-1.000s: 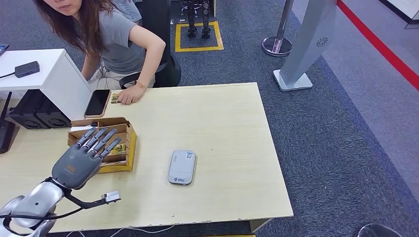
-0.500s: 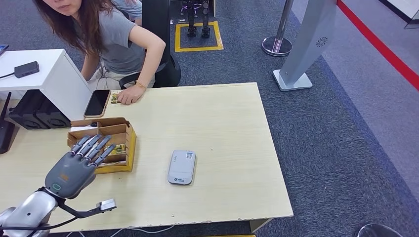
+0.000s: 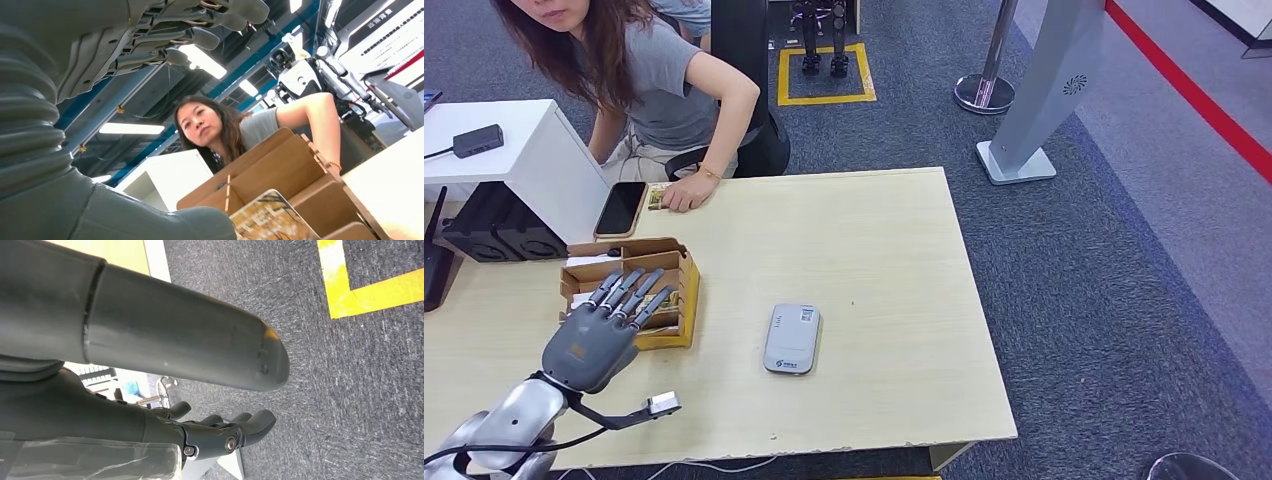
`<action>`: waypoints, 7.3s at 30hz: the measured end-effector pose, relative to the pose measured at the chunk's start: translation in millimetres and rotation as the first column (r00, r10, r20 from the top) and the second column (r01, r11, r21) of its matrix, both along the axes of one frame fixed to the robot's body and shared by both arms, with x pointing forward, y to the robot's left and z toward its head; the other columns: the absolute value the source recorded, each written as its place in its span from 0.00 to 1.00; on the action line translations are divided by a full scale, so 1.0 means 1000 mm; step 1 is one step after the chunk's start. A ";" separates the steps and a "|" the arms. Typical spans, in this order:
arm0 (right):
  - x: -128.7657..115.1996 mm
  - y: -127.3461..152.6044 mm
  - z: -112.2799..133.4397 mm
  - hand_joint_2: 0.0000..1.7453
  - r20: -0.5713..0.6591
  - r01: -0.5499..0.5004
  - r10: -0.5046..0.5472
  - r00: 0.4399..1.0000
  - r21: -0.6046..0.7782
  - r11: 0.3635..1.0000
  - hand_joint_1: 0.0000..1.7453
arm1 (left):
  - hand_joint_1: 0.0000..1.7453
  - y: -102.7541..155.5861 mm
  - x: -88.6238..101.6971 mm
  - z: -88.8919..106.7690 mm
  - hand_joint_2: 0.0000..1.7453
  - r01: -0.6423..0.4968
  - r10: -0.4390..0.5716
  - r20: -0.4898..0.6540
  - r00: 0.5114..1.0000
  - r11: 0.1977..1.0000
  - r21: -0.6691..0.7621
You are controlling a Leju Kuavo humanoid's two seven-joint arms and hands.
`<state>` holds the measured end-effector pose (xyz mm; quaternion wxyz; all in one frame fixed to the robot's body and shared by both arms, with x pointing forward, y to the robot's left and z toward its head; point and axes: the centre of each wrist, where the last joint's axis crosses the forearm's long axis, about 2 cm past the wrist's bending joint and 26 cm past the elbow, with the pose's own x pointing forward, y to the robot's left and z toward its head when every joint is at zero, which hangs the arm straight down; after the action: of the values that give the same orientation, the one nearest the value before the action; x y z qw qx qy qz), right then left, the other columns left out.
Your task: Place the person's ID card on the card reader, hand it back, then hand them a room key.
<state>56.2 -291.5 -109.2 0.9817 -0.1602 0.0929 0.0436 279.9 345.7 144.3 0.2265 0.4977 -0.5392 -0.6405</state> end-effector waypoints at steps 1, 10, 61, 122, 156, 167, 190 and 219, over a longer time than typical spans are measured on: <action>0.000 0.000 0.000 0.00 0.000 0.000 0.000 1.000 0.000 1.000 0.00 | 0.00 -0.001 0.001 -0.001 1.00 -0.003 0.003 -0.003 1.000 1.000 -0.002; 0.000 0.000 0.000 0.00 0.000 -0.004 0.004 1.000 -0.002 1.000 0.00 | 0.00 -0.005 0.009 -0.007 1.00 -0.020 0.019 -0.014 1.000 0.999 -0.029; 0.000 -0.002 0.000 0.00 -0.007 0.005 -0.005 1.000 -0.007 1.000 0.00 | 0.39 -0.011 0.018 -0.036 1.00 -0.137 0.132 -0.136 0.982 0.990 -0.025; 0.002 -0.001 0.000 0.00 -0.005 -0.032 0.032 0.999 -0.009 0.999 0.00 | 1.00 -0.026 0.138 0.140 1.00 -0.089 0.119 0.261 0.958 0.988 -0.125; 0.005 -0.001 0.001 0.00 0.000 -0.060 0.060 0.998 -0.017 0.998 0.00 | 0.55 0.013 0.178 0.143 1.00 -0.240 0.254 0.293 0.922 0.967 -0.082; 0.005 -0.001 0.001 0.00 -0.001 -0.058 0.058 0.998 -0.017 0.998 0.00 | 0.00 0.010 0.179 0.140 1.00 -0.225 0.241 0.316 0.918 0.970 -0.088; 0.005 -0.001 0.001 0.00 -0.012 -0.036 0.036 0.999 -0.031 0.999 0.00 | 0.00 -0.007 0.153 0.103 1.00 -0.070 0.139 0.366 0.920 0.978 -0.197; 0.003 -0.006 0.001 0.00 -0.016 -0.032 0.031 0.999 -0.041 0.999 0.00 | 0.00 -0.073 0.033 0.071 1.00 0.330 -0.145 0.299 0.943 0.292 -0.898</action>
<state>59.6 -297.1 -108.5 0.9766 -0.1818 0.0988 0.0585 313.0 272.3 214.8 0.3297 0.2389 -0.8922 -0.1954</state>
